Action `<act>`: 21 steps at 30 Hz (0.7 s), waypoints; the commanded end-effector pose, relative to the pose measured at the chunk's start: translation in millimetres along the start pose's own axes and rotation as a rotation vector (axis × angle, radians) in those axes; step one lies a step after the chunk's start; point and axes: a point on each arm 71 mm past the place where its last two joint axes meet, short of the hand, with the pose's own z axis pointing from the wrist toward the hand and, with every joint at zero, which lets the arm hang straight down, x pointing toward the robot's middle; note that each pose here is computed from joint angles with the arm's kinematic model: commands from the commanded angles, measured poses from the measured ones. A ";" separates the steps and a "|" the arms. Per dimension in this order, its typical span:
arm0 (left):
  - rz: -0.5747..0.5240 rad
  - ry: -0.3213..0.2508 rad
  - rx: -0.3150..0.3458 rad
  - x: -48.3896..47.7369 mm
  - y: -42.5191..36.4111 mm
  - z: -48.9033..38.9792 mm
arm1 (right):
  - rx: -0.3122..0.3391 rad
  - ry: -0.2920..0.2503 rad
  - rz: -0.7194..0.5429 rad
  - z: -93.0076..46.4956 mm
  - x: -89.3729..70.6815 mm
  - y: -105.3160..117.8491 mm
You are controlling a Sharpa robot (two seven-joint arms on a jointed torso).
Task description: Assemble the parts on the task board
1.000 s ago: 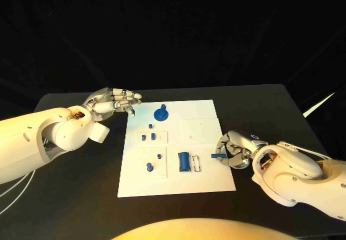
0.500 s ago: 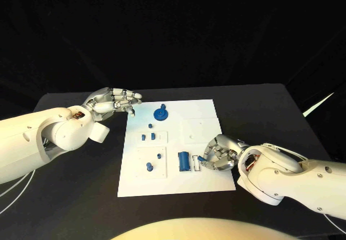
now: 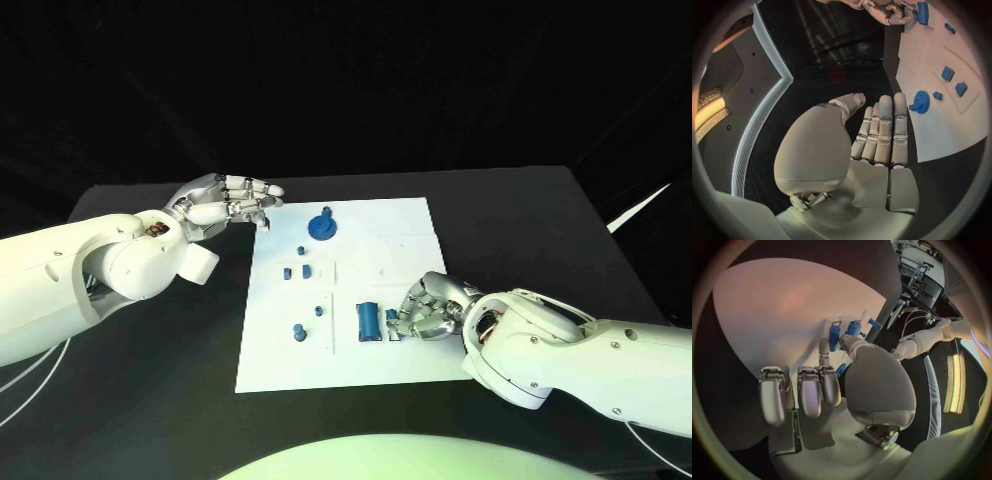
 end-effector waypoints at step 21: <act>-0.012 0.019 -0.002 1.5 -0.3 -0.3 | -0.002 0.055 0.012 1.8 7.2 3.2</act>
